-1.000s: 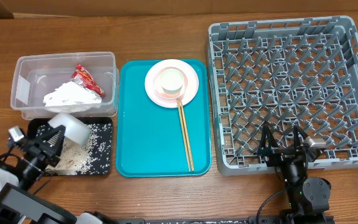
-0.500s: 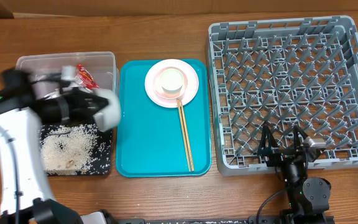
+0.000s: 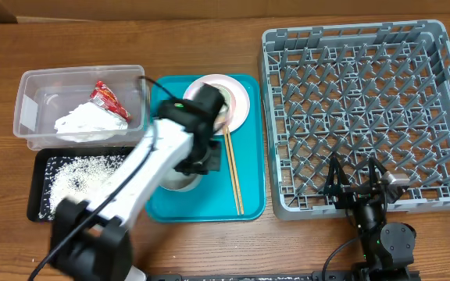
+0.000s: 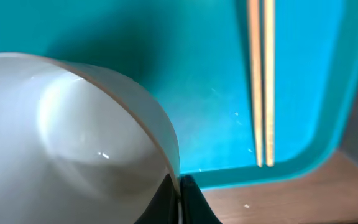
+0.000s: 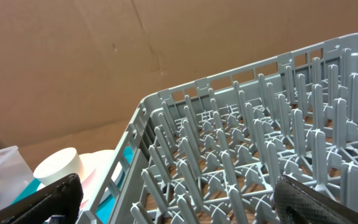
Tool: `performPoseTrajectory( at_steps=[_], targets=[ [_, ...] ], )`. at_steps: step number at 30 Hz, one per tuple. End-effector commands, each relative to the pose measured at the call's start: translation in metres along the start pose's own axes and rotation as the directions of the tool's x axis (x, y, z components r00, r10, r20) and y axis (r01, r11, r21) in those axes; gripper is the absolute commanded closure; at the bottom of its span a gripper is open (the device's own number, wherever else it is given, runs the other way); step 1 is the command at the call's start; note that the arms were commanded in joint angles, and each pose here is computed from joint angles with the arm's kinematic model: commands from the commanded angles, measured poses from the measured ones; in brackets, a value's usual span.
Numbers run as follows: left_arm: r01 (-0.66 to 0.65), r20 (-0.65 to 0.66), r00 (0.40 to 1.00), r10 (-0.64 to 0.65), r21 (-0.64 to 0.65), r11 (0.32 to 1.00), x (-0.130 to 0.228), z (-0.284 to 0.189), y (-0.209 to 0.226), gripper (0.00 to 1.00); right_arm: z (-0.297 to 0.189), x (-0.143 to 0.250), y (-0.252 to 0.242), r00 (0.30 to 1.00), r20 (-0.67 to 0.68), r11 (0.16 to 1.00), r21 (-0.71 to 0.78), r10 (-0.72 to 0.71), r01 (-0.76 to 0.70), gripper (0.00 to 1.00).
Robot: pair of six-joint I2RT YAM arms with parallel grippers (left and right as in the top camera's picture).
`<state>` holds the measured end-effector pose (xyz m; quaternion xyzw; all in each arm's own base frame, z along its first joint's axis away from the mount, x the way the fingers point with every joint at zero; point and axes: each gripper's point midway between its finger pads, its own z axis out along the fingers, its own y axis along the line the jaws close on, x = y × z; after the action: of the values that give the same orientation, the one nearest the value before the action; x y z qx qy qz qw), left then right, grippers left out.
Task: Sort waste into correct bins and load items into the dishwasher
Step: 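Return the empty bowl to the teal tray and release it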
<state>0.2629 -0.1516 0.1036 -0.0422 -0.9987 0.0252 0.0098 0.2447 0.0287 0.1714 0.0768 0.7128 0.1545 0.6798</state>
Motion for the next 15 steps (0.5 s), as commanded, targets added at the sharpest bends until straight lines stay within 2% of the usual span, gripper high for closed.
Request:
performPoseTrajectory(
  at_steps=[1,6,15],
  targets=[
    [-0.006,-0.026,1.000,0.002,-0.140,0.990,-0.004,0.031,-0.001,0.96,0.000,0.002,0.000,1.000,0.003,1.000,-0.007,-0.002,0.002,0.00],
    [-0.020,-0.080,0.997,0.006,-0.169,0.985,-0.005,0.058,-0.003,0.96,0.000,0.002,0.001,1.000,0.003,1.000,-0.007,-0.002,0.002,0.00],
    [0.011,-0.038,0.999,-0.020,-0.203,0.979,-0.019,0.060,0.011,0.96,0.000,0.002,0.000,1.000,0.004,1.000,-0.007,-0.002,0.002,0.00]
  ],
)
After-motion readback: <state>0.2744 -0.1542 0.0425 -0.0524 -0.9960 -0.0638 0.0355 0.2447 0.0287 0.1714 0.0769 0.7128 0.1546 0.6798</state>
